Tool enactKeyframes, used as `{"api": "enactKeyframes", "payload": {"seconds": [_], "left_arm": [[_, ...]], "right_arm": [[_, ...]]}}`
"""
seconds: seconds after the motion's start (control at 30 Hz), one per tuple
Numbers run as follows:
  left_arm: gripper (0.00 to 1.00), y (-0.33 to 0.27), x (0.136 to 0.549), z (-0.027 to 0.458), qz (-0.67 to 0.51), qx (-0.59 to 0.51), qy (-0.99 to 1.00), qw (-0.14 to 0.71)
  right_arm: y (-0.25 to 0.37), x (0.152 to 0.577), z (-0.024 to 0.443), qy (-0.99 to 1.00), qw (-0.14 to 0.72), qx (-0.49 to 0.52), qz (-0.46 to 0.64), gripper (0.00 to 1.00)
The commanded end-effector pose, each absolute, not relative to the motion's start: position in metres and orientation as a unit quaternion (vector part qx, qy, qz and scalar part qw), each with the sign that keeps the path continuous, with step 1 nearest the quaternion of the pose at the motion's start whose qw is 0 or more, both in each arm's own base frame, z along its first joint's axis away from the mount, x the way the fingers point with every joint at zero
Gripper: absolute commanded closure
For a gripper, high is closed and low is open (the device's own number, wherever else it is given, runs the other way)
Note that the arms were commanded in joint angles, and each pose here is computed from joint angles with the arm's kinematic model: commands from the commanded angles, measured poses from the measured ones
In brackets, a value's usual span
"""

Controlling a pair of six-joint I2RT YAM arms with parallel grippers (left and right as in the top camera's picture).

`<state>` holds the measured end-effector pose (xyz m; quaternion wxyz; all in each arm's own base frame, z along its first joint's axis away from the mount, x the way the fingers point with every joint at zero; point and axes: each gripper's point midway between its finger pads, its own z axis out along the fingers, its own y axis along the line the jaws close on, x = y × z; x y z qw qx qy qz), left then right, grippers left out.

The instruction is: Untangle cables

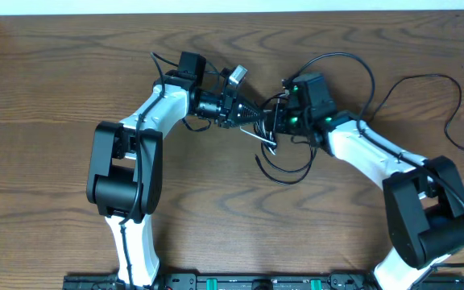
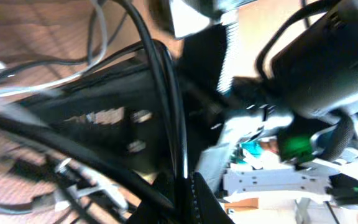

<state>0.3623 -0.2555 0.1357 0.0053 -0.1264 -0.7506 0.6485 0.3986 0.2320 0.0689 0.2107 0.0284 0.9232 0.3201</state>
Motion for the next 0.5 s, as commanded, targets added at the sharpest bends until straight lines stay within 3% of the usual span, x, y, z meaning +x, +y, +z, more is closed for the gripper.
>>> {"api": "enactKeyframes", "payload": {"seconds": [0.0, 0.23, 0.47], "left_arm": [[0.92, -0.251, 0.371, 0.107, 0.592, -0.086, -0.801, 0.016], [0.92, -0.239, 0.382, 0.076, 0.511, -0.03, -0.859, 0.018], [0.92, -0.231, 0.386, 0.063, 0.473, -0.001, -0.881, 0.019]], "right_arm": [[0.22, 0.408, 0.122, 0.896, 0.255, 0.006, 0.362, 0.99], [0.196, 0.401, 0.209, 0.847, 0.363, -0.095, 0.378, 0.99], [0.176, 0.384, 0.267, 0.806, 0.419, -0.133, 0.396, 0.99]]}}
